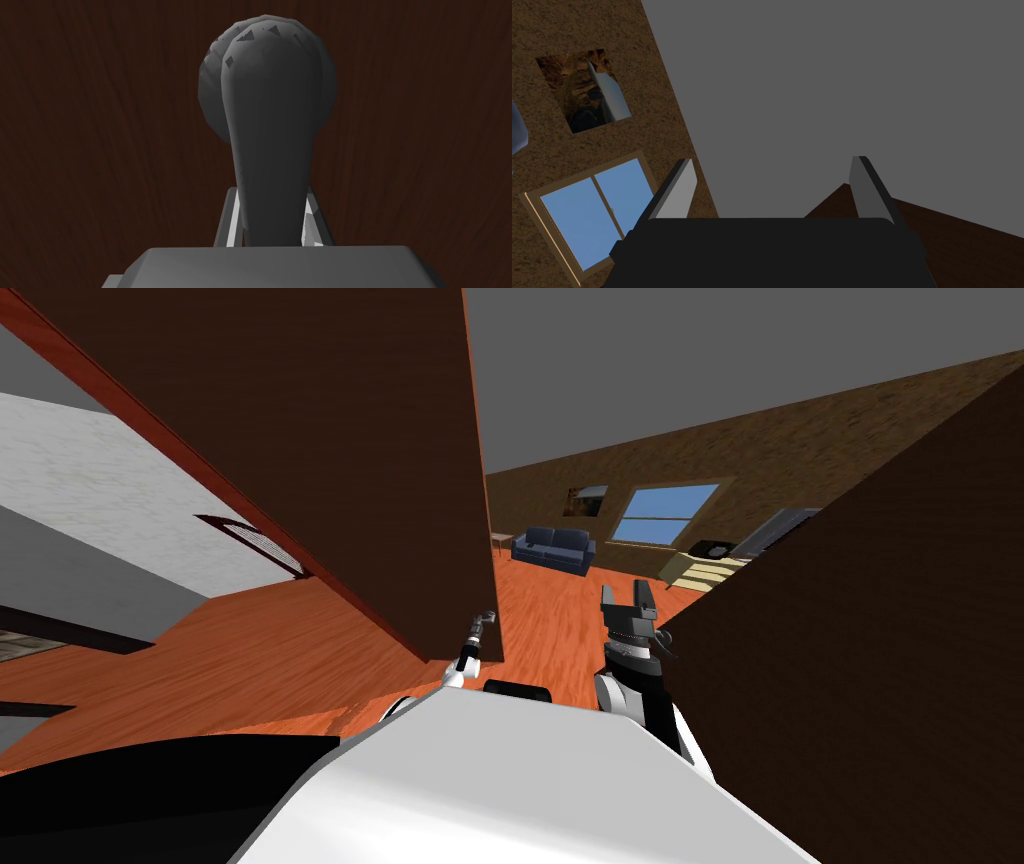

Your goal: Push the door open

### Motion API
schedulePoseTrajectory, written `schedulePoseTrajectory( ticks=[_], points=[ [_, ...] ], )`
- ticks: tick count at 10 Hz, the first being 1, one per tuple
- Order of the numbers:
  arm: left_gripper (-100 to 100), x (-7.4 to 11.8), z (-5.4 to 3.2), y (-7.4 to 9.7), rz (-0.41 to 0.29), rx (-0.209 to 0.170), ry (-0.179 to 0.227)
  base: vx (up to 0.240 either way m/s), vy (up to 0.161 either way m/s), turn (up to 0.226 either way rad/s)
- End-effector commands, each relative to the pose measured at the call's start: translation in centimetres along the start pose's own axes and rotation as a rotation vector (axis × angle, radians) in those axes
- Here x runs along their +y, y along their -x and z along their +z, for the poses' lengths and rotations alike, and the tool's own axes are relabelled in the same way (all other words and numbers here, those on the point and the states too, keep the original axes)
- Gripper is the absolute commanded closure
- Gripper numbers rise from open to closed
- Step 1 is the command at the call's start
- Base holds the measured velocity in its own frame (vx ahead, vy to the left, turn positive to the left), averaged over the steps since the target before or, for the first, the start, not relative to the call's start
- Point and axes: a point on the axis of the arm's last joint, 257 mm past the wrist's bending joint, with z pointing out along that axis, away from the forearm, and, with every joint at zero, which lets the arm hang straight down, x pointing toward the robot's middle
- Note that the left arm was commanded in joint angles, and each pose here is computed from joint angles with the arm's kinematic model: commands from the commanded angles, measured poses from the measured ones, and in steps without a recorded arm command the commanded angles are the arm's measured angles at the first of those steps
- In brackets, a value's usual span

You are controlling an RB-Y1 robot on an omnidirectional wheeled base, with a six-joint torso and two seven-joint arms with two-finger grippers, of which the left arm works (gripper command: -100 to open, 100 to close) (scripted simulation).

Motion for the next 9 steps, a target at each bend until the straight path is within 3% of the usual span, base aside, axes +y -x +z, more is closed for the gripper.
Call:
schedulePoseTrajectory(
  ticks=[1, 9],
  points=[
    [100, -0.3, 0.11, 0.9, 0.004, -0.016, -0.006, 0.163, -0.057, 0.048],
    [100, -0.3, -0.1, 5.0, -0.002, -0.116, -0.007, 0.165, -0.078, 0.049]
  ],
)
